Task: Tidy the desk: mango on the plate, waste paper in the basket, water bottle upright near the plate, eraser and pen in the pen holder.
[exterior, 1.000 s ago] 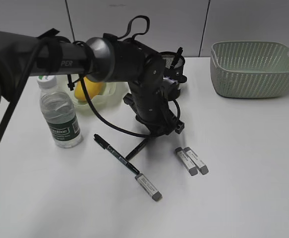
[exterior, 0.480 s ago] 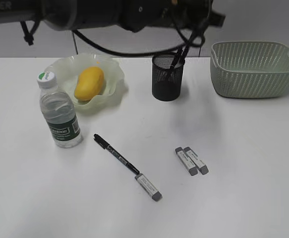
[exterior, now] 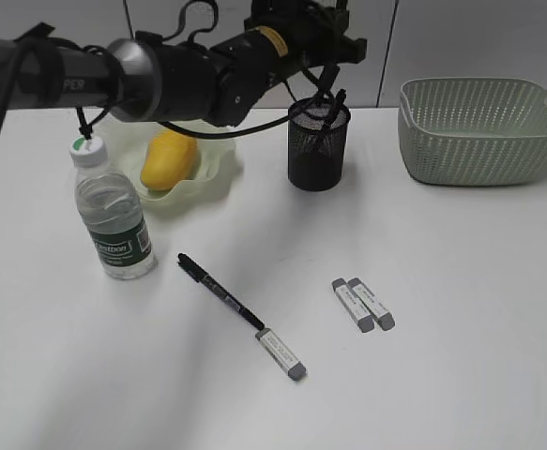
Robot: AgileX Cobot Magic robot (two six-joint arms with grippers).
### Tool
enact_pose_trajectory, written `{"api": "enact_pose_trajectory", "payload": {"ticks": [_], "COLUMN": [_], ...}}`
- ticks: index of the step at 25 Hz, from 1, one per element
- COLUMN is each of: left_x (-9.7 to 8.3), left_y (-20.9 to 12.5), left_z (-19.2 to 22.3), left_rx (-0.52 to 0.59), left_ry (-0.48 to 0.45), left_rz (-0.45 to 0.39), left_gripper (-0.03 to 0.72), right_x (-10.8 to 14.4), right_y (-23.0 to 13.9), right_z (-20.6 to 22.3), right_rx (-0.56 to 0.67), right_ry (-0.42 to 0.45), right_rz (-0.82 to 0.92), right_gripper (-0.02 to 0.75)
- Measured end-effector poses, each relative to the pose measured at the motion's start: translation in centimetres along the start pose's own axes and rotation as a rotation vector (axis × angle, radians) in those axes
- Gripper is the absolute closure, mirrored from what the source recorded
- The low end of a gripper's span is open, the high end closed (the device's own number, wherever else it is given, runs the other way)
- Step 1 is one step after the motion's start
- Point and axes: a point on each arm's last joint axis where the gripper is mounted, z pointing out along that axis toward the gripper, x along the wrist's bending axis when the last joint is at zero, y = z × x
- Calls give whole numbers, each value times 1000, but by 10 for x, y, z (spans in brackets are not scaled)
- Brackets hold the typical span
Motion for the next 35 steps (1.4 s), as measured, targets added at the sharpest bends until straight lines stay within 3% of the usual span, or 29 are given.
{"api": "enact_pose_trajectory", "payload": {"ticks": [7,9,14,18,21,24,26,28,33,35], "left_x": [2,3,4,2,-2,-6,-6,-7,-7,-8], "left_y": [-24,-31,-31,4,50,87,91,95,83,87], "left_z": [3,3,0,-13,-33,-71,-107,-154,-286,-336], "left_rx": [94,145,231,306,314,359,442,508,801,849], "left_ry": [10,18,37,70,66,69,80,90,142,156], "left_rz": [2,2,-14,-96,-72,-10,12,27,33,23], "left_gripper": [565,514,282,226,268,373,418,433,440,440], "right_x": [0,0,0,0,0,0,0,0,0,0], "right_y": [0,0,0,0,0,0,0,0,0,0], "right_z": [0,0,0,0,0,0,0,0,0,0], "right_rx": [0,-1,-1,-1,-1,-1,-1,-1,-1,-1], "right_ry": [-1,-1,-2,-3,-3,-3,-3,-3,-3,-3], "right_rz": [0,0,-1,-2,-2,-2,-2,-2,-2,-2], "right_gripper": [387,387,387,387,387,387,387,387,387,387]}}
